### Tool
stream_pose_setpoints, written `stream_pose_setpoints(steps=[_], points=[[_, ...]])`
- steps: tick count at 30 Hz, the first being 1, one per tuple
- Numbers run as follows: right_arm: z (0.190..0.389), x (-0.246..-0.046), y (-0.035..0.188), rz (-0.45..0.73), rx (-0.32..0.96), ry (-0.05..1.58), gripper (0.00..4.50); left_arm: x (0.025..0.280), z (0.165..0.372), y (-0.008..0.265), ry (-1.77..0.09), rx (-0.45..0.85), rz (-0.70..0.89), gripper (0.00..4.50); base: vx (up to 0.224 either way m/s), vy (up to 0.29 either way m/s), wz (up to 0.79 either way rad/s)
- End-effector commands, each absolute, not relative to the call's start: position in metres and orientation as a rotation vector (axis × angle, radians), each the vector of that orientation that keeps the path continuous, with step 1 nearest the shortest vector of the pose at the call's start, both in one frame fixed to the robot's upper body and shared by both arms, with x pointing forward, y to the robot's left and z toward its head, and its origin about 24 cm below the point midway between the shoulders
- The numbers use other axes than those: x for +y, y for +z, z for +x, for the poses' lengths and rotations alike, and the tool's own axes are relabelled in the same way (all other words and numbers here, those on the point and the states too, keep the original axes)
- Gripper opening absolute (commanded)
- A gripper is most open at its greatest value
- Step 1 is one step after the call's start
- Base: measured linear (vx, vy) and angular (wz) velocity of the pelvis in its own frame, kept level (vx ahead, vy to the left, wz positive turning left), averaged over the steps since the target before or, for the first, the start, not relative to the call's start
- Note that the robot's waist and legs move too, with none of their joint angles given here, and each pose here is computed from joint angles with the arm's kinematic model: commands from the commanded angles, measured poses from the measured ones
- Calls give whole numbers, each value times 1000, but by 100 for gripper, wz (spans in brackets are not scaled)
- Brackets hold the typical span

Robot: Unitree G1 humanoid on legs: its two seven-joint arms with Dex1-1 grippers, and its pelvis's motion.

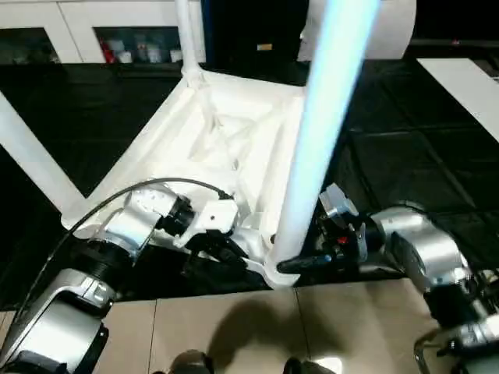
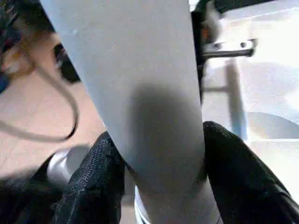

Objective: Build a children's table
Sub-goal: Rotate leg to tighten

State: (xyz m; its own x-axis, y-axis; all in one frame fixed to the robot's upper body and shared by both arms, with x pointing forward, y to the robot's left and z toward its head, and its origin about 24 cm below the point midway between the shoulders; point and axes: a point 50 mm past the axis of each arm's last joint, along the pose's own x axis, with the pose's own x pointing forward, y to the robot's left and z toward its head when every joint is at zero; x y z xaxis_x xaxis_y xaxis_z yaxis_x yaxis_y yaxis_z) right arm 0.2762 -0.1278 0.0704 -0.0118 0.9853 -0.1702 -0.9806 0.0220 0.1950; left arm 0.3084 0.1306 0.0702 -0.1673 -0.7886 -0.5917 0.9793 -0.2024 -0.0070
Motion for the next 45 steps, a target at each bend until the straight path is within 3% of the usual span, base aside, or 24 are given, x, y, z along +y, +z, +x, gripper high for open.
stream_pose_setpoints(steps=[1,5,12,17,19,29,32,33,37,42,45], points=[[276,-103,62,98,300,1461,211,111,306,58,-1648,465,516,0,0,0,0],[278,-93,56,104,318,1385,211,106,307,54,-1587,469,485,0,-14,-1,-1],[277,-54,51,172,326,1176,211,89,322,56,-1347,470,412,0,-56,20,-9],[287,-35,51,194,325,997,211,76,335,61,-1176,445,355,0,-97,34,-1],[297,-22,55,217,316,855,211,73,344,66,-1035,418,347,0,41,-138,11],[319,-5,65,274,288,555,210,83,354,71,-821,388,408,0,22,4,-12],[319,-8,68,269,248,623,210,85,350,71,-875,382,421,0,0,0,0],[318,-10,69,257,235,654,245,86,349,70,-892,384,425,0,0,0,0],[318,-28,68,199,186,682,290,91,343,67,-955,393,448,0,0,0,0],[313,-79,71,145,106,802,336,107,334,63,-1091,403,490,0,0,0,0],[308,-93,74,117,96,883,349,113,330,63,-1156,409,506,0,0,0,0]])
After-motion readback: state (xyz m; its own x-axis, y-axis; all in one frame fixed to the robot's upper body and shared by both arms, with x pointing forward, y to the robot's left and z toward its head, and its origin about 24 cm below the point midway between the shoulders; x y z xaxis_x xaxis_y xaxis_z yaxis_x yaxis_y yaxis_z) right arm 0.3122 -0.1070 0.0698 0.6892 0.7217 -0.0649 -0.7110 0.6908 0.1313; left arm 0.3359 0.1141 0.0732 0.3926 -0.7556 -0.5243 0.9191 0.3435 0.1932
